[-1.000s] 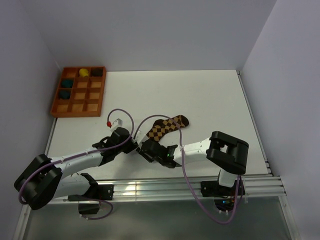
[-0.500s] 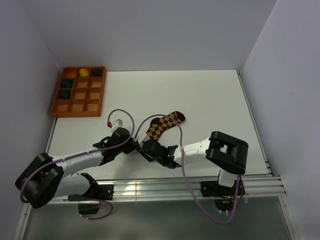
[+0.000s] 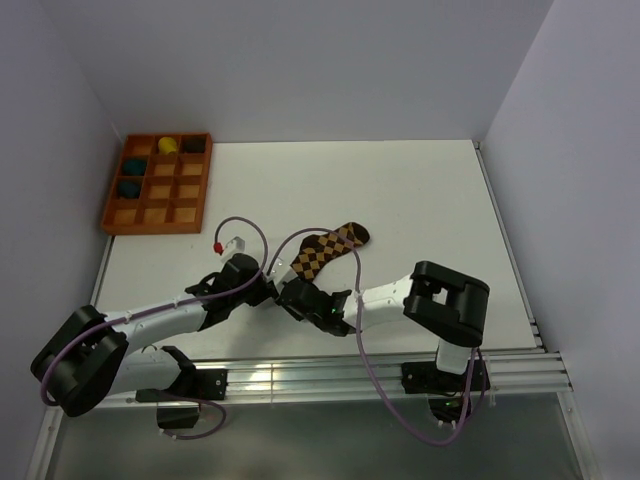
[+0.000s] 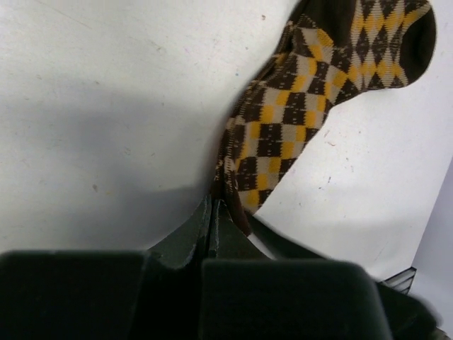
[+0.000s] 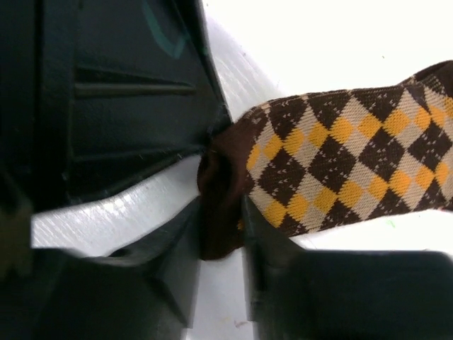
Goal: Roll the socks
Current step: Roll the sock at the center of the board.
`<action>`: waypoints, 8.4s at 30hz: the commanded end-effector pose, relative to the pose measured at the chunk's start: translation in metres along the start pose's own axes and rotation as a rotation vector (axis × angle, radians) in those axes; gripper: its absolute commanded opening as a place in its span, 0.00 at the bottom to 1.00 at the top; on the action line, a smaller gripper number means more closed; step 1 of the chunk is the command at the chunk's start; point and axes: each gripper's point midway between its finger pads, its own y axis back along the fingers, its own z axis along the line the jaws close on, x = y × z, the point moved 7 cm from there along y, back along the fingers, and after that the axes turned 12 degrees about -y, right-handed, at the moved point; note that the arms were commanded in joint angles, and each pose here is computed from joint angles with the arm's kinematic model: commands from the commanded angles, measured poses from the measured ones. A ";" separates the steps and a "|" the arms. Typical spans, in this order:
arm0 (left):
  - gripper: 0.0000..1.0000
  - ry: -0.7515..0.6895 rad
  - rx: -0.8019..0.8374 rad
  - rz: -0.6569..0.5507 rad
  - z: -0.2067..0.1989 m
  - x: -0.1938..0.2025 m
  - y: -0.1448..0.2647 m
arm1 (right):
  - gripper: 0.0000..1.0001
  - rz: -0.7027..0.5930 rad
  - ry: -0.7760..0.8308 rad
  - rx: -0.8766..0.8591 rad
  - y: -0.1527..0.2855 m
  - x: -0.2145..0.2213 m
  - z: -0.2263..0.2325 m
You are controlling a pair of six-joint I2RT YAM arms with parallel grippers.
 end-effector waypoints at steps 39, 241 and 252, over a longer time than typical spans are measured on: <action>0.18 0.019 0.162 -0.127 0.004 -0.006 0.025 | 0.00 0.441 -0.917 -0.629 -0.011 -0.032 -0.064; 0.45 -0.796 0.373 -0.247 -0.003 0.000 -0.008 | 0.00 0.514 -0.645 -0.296 -0.021 -0.012 -0.078; 0.36 -0.802 0.361 -0.171 -0.002 0.006 -0.017 | 0.00 0.497 -0.671 -0.287 -0.015 -0.014 -0.090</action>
